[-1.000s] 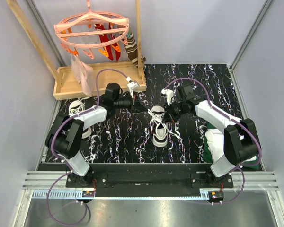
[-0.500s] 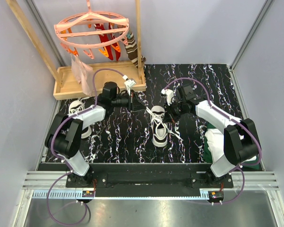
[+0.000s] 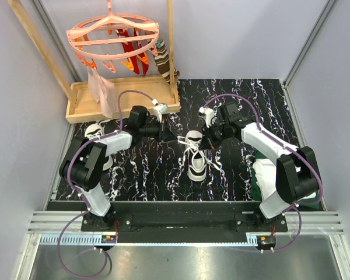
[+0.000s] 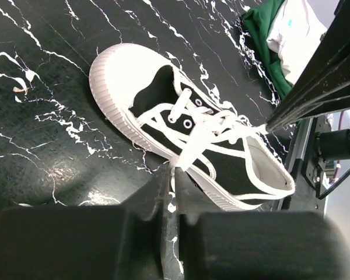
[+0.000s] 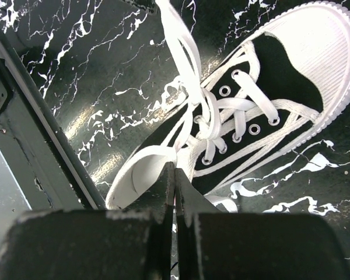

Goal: Tie the shoes

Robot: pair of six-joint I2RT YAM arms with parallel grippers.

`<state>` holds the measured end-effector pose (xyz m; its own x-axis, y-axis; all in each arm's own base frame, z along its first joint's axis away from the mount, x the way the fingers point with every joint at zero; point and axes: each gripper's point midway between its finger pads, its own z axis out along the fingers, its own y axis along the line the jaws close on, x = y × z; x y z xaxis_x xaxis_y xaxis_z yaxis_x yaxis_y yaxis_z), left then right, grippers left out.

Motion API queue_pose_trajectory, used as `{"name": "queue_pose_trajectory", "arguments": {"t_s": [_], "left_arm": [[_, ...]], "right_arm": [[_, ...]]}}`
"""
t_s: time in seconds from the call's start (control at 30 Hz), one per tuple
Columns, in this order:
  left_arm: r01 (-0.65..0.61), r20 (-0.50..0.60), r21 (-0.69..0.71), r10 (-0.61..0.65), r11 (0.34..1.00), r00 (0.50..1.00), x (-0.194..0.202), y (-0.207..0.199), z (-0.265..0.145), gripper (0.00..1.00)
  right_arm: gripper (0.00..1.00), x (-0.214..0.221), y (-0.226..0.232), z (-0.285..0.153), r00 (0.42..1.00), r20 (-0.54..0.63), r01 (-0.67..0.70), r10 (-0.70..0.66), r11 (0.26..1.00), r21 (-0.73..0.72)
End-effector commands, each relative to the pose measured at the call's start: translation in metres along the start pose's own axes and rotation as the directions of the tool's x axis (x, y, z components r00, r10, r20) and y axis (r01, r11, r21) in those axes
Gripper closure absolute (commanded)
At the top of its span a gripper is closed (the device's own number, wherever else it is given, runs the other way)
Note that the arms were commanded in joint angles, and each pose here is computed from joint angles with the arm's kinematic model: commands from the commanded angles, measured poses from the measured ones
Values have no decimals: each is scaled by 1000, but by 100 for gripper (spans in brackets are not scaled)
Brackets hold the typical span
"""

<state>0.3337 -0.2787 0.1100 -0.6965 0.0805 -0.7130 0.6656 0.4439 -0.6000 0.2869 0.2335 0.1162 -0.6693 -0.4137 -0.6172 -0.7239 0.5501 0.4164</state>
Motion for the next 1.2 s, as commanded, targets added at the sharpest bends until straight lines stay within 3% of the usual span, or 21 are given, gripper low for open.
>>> {"name": "queue_pose_trajectory", "arguments": {"t_s": [0.0,0.13,0.2,0.37,0.53,0.9,1.17], "left_arm": [[-72,66,28,70,997,995,-14,-9,-9,77],[-196,163,47,187,979,969,-36,-35,-29,53],[-265,184,45,253,963,950,-43,-43,-34,50],[-416,190,60,399,907,897,-48,-62,-34,48],[-464,177,135,439,876,881,-33,-88,-8,48],[-414,173,142,390,899,905,-22,-87,16,35],[-423,175,130,399,897,900,-10,-85,23,32]], "right_arm": [[100,-21,9,-4,999,44,11,-10,999,-31],[100,-21,9,-4,999,44,9,-7,999,-36],[100,-20,9,-2,999,41,8,-6,999,-39],[100,-20,10,-1,999,38,-1,3,999,-51],[100,-25,12,-1,999,46,-12,15,998,-58],[100,-36,15,4,993,63,-92,97,992,-85],[100,-43,16,10,979,75,-180,189,977,-111]]}}
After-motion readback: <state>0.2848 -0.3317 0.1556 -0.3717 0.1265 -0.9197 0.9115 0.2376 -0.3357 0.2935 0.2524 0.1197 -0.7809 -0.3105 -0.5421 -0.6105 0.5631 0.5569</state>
